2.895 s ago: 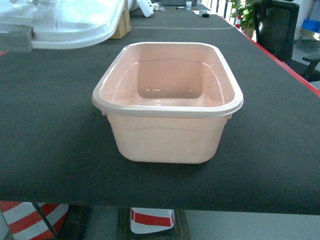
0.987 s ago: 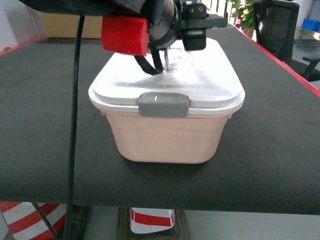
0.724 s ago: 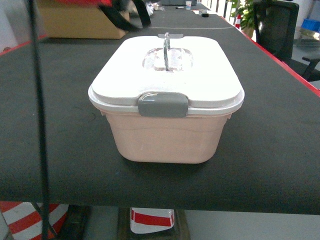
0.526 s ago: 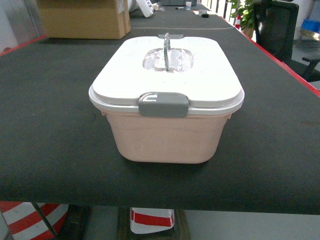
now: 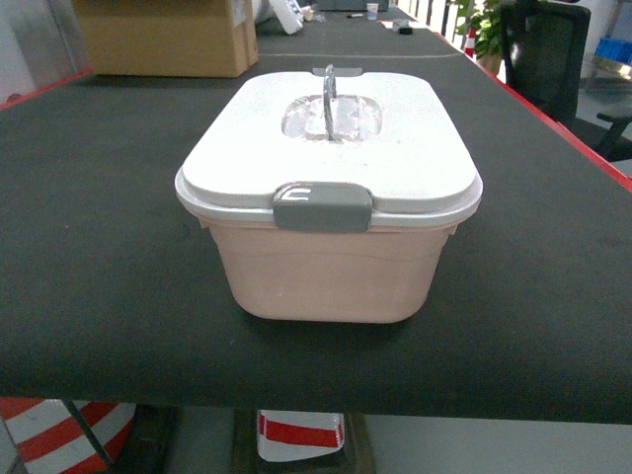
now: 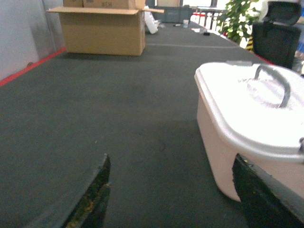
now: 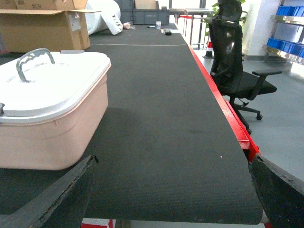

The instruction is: Pick capacitor and pack into box

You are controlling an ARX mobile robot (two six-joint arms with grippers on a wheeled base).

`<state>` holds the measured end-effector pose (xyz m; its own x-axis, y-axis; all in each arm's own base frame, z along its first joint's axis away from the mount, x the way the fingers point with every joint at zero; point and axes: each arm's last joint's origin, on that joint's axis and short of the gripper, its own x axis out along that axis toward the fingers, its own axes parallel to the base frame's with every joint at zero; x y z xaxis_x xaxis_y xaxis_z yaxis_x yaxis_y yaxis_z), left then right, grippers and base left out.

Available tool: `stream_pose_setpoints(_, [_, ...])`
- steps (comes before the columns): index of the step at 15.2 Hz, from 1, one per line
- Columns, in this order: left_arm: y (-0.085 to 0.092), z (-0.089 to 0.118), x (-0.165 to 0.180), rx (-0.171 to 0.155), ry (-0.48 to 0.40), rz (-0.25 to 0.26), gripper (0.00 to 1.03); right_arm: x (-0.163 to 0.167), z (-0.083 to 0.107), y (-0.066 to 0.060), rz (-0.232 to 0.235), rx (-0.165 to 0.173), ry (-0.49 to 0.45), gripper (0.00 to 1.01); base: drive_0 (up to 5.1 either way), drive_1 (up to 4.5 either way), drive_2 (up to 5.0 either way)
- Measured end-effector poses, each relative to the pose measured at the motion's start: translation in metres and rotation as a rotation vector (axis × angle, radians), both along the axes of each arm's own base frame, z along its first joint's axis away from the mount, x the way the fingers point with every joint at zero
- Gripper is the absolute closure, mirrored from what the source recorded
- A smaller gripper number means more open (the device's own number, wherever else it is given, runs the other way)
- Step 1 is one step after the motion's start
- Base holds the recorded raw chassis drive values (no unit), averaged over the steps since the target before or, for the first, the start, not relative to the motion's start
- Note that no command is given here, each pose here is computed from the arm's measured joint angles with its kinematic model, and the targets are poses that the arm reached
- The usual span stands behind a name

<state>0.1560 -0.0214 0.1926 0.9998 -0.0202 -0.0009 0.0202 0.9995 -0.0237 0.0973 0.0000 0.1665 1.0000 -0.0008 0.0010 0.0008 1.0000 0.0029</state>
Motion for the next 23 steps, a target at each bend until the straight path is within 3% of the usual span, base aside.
stream_pose_setpoints(2, [0.007,-0.010,-0.009,0.008,0.016,0.028,0.56,0.000,0.000,0.000,0.000,0.000,-0.001,0.03,0.0,0.00,0.0])
stream_pose_setpoints(4, [0.013,-0.012,-0.017,0.007,0.006,0.002,0.83,0.000,0.000,0.000,0.000,0.000,-0.001,0.03,0.0,0.00,0.0])
stream_pose_setpoints(5, [0.021,-0.016,-0.021,0.008,0.010,0.021,0.95,0.000,0.000,0.000,0.000,0.000,-0.001,0.03,0.0,0.00,0.0])
stream_pose_setpoints(6, [0.023,-0.016,-0.024,0.006,0.007,0.039,1.01,0.000,0.000,0.000,0.001,0.000,0.000,0.03,0.0,0.00,0.0])
stream_pose_setpoints(7, [0.021,-0.018,-0.027,0.007,0.005,0.016,1.01,0.000,0.000,0.000,0.001,0.000,-0.002,0.03,0.0,0.00,0.0])
stream_pose_setpoints(18, [0.021,-0.022,-0.047,0.007,-0.015,0.020,1.01,0.000,0.000,0.000,0.000,0.000,-0.001,0.03,0.0,0.00,0.0])
stream_pose_setpoints(20, [0.021,-0.029,-0.056,0.008,0.042,0.018,1.01,0.000,0.000,0.000,0.000,0.000,-0.001,0.03,0.0,0.00,0.0])
stream_pose_setpoints(21, [0.021,-0.023,-0.059,0.008,-0.024,0.017,1.01,0.000,0.000,0.000,0.000,0.000,0.000,0.03,0.0,0.00,0.0])
stream_pose_setpoints(23, [0.021,-0.026,-0.059,0.009,0.004,0.020,1.01,0.000,0.000,0.000,0.000,0.000,-0.001,0.03,0.0,0.00,0.0])
